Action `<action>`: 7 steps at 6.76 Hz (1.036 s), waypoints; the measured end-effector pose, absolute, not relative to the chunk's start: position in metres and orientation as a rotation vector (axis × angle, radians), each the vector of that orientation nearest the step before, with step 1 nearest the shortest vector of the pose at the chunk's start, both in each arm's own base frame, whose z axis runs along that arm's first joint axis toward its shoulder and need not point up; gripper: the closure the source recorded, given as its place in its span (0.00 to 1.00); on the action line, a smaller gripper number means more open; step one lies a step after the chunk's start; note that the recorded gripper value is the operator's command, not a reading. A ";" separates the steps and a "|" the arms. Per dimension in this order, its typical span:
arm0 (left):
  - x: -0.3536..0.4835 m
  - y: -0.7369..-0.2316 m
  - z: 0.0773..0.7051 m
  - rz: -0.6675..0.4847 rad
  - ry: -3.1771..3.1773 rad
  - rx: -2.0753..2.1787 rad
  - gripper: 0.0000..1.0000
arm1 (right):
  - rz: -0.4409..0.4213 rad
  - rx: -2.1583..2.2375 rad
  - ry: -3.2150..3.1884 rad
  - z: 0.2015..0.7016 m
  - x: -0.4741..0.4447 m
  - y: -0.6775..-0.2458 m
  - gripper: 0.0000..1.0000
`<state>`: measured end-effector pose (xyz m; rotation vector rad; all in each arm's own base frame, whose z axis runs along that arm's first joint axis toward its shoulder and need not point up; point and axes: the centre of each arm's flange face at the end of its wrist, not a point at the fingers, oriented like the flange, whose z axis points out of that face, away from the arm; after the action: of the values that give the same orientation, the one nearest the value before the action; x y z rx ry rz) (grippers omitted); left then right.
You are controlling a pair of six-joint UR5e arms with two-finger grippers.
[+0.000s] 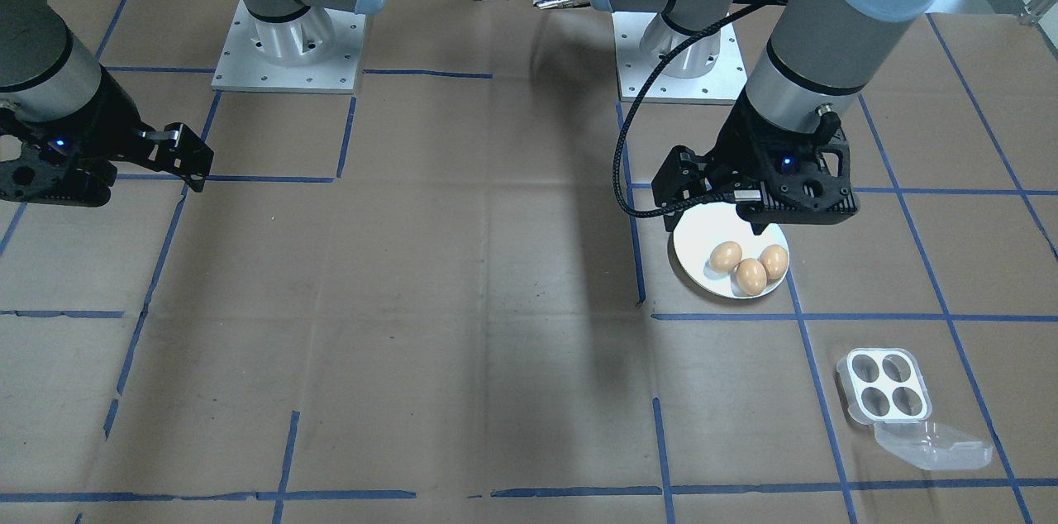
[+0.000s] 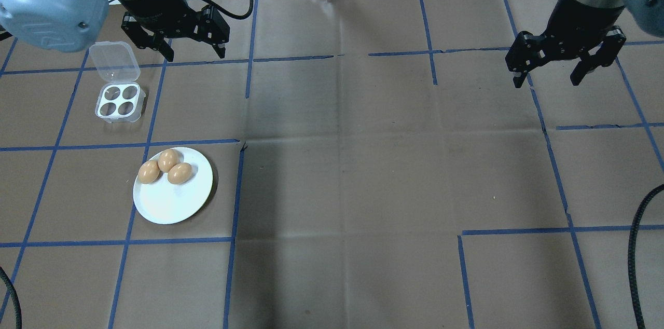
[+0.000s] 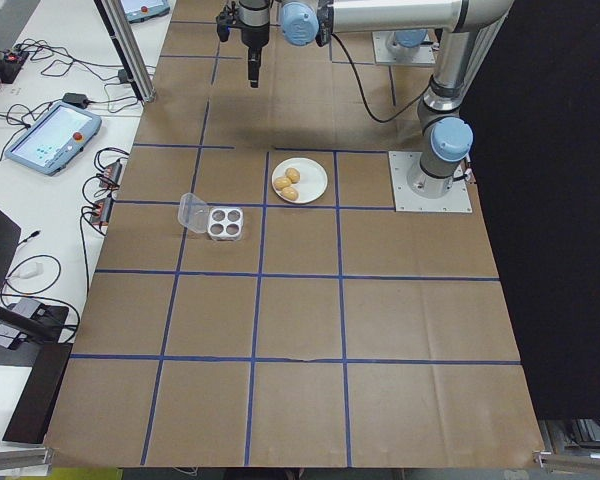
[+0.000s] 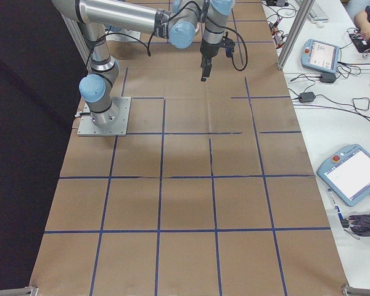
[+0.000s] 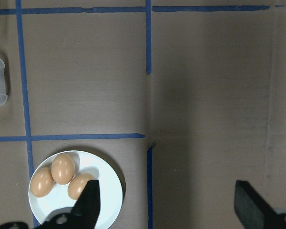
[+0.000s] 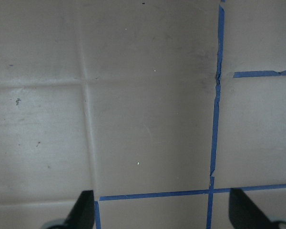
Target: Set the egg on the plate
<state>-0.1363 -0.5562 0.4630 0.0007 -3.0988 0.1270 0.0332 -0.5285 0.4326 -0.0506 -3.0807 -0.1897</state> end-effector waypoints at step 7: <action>-0.137 -0.551 0.474 0.211 -3.096 0.020 0.00 | -0.190 -0.051 -3.081 0.433 0.033 -0.528 0.00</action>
<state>-0.1374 -0.5509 0.4736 0.0203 -3.0963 0.2110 0.0332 -0.5285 0.4326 -0.0505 -3.0807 -0.1897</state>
